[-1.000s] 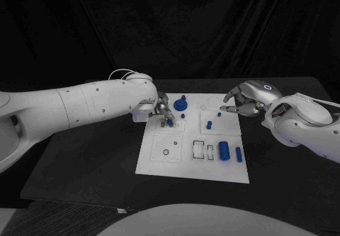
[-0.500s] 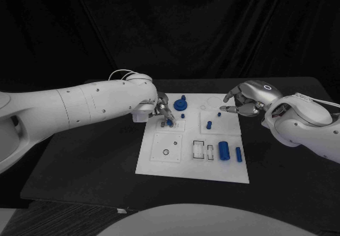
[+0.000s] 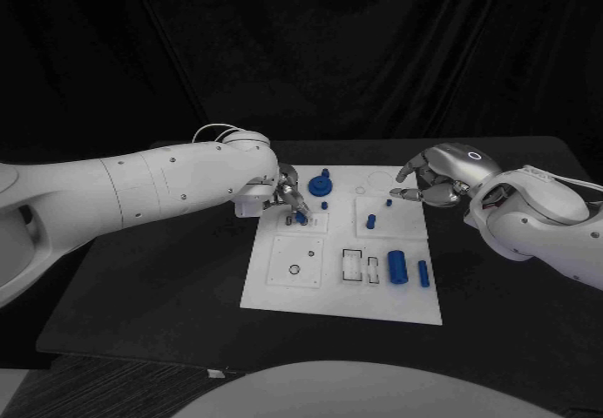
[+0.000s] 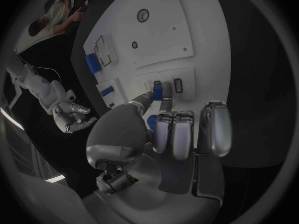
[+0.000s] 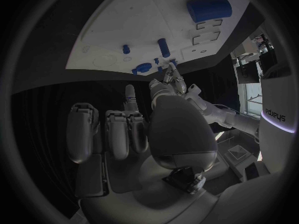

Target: Assemble the parts on the task board

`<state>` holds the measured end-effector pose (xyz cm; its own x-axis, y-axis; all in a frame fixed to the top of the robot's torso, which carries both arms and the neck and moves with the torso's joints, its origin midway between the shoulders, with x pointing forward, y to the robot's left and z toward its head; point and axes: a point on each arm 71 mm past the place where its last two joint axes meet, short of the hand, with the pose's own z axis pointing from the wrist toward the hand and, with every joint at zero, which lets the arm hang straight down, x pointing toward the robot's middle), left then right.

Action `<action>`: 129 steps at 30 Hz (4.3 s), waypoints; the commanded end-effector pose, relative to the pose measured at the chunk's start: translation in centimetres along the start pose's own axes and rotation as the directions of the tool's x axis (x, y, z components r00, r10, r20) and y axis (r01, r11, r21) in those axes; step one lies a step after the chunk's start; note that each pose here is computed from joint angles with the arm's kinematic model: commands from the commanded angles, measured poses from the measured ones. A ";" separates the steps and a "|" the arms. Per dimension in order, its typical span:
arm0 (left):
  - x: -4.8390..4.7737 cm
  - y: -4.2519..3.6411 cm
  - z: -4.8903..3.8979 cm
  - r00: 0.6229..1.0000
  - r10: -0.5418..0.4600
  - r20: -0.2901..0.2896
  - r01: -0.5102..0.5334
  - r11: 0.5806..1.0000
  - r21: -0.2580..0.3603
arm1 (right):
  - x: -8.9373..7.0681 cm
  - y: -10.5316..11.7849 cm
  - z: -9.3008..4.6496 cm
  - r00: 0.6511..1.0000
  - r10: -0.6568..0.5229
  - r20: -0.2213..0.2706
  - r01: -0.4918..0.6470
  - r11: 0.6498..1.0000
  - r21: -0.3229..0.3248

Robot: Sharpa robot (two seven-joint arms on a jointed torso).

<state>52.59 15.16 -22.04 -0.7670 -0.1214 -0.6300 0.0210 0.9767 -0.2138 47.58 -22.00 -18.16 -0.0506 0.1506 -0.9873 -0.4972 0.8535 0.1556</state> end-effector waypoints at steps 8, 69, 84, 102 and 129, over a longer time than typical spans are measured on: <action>0.36 -0.10 0.02 1.000 0.007 -0.021 -0.007 1.000 0.014 | 0.2 -0.1 0.0 1.000 -0.005 -0.009 0.005 1.000 0.020; 0.68 -0.65 0.49 1.000 -0.007 -0.005 0.007 1.000 0.031 | 0.2 -0.4 0.0 1.000 -0.007 -0.015 0.008 0.999 0.031; 0.51 -0.66 0.57 1.000 -0.015 0.008 0.015 0.999 0.032 | 0.3 -0.4 0.0 1.000 -0.008 -0.016 0.008 0.999 0.033; 0.60 -0.40 0.57 1.000 -0.006 -0.010 0.006 1.000 0.019 | 0.5 -0.4 0.0 1.000 -0.007 -0.023 0.007 0.999 0.033; 0.62 -0.33 0.60 1.000 -0.004 -0.014 0.004 1.000 0.020 | 0.5 -0.4 -0.1 1.000 -0.006 -0.024 0.007 0.999 0.033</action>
<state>52.62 14.79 -22.64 -0.7669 -0.1284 -0.6288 0.0208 0.9743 -0.2243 47.67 -22.20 -18.65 -0.0690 0.1378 -0.9881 -0.4819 0.8626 0.1539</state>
